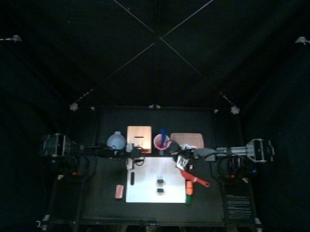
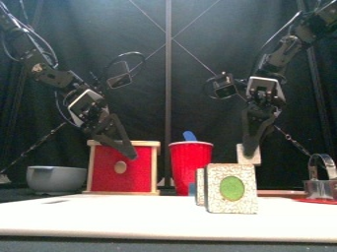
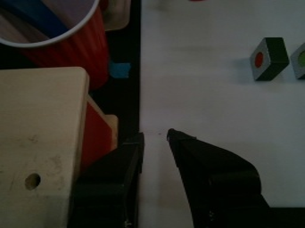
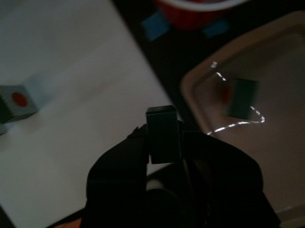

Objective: Place sushi on board then cut the sushi with the knife then place the pieces on the plate
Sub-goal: Place the 4 sushi pieces on the plate

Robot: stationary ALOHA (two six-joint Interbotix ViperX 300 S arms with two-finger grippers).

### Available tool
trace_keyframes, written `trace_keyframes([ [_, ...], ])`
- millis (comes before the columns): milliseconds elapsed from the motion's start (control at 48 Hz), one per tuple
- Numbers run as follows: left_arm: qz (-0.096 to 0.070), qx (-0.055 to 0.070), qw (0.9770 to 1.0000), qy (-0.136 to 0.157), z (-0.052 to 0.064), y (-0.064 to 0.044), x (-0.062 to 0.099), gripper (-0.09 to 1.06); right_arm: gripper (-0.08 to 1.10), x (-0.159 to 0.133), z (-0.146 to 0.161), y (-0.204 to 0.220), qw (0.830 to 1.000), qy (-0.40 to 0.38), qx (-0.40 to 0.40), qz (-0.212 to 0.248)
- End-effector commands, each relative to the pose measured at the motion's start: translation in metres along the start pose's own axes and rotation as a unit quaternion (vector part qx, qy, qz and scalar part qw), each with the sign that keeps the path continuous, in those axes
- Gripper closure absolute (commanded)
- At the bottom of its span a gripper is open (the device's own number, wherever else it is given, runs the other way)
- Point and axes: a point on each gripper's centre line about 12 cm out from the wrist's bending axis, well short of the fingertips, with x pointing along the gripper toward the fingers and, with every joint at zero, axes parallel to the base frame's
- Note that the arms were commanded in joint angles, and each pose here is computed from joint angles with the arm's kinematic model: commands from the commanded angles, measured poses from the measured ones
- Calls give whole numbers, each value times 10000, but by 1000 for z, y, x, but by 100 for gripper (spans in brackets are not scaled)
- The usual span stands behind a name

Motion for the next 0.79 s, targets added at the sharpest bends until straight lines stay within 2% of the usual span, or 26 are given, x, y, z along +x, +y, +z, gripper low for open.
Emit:
trace_keyframes([
  [21,11,0,9999,-153,11,1,0,26,52,-14,6,-25,9990,-279,289,-202],
  [250,12,1,9999,-161,11,1,0,26,52,-2,-8,-59,9966,-103,551,-595],
  [604,15,-6,9998,-183,13,1,1,26,51,23,-13,-60,9972,-236,530,-479],
  [688,15,-14,9998,-191,13,1,1,26,46,32,-16,-61,9971,-101,558,-507],
  [792,13,-22,9999,-168,12,1,1,26,33,38,-17,-61,9971,-30,557,-510],
])
